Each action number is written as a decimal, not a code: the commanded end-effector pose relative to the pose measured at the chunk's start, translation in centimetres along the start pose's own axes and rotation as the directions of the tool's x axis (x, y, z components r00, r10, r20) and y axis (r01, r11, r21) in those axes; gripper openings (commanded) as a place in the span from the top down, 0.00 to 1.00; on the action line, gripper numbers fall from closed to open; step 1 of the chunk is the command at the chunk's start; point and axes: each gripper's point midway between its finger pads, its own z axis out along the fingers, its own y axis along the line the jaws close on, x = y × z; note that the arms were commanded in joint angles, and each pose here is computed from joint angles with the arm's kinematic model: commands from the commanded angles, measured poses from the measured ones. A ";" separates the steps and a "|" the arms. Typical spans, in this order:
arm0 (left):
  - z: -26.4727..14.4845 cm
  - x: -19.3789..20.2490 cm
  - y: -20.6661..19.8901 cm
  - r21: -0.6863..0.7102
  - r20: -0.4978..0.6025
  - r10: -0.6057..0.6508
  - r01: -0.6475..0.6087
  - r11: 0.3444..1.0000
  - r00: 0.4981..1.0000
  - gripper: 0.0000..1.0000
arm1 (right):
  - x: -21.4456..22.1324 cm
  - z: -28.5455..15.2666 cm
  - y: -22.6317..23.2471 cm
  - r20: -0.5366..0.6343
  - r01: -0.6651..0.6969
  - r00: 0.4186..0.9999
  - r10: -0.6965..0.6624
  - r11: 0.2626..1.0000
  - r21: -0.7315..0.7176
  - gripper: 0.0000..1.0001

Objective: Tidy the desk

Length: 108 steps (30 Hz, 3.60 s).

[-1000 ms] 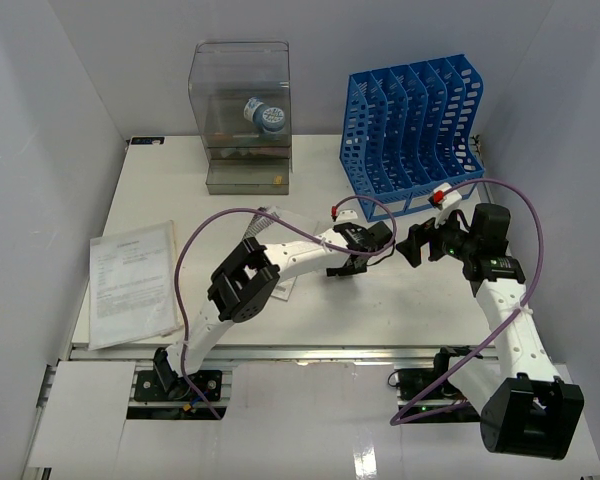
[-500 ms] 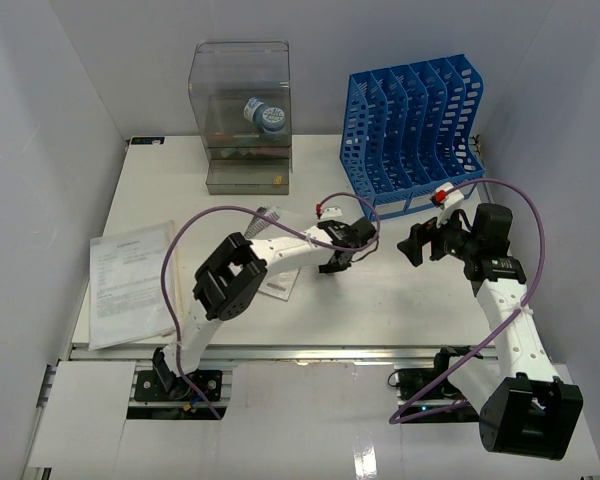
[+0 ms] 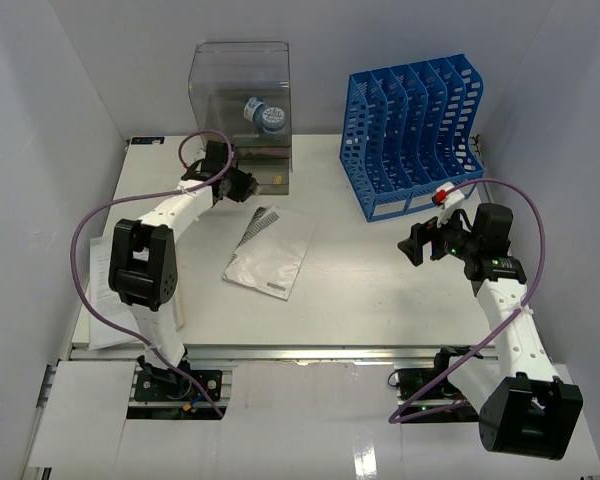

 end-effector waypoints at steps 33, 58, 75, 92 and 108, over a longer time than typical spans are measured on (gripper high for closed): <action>2.1 -6.7 0.1 0.429 -0.053 -0.060 0.077 0.900 0.997 1.00 | 0.6 0.5 -0.5 -0.005 0.021 1.000 -0.021 1.000 0.000 0.05; 10.3 -7.6 1.8 0.326 -0.117 -0.229 0.255 0.910 0.966 0.68 | 1.1 0.8 -0.9 -0.025 0.016 1.000 -0.015 1.000 0.013 0.05; 15.6 -11.0 -1.9 0.355 -0.106 -0.271 0.291 0.888 0.957 0.44 | 1.4 0.7 -1.5 -0.040 0.016 0.999 -0.014 0.999 0.041 0.06; 6.9 -6.4 0.3 0.540 -0.019 0.457 -0.376 0.753 0.889 0.27 | 1.4 0.5 0.4 -0.028 0.057 0.998 -0.059 0.995 -0.078 0.06; 4.9 3.5 8.4 0.480 -0.202 0.926 -0.792 0.377 0.318 0.16 | 1.4 0.5 0.4 -0.026 0.068 0.997 -0.071 0.995 -0.076 0.06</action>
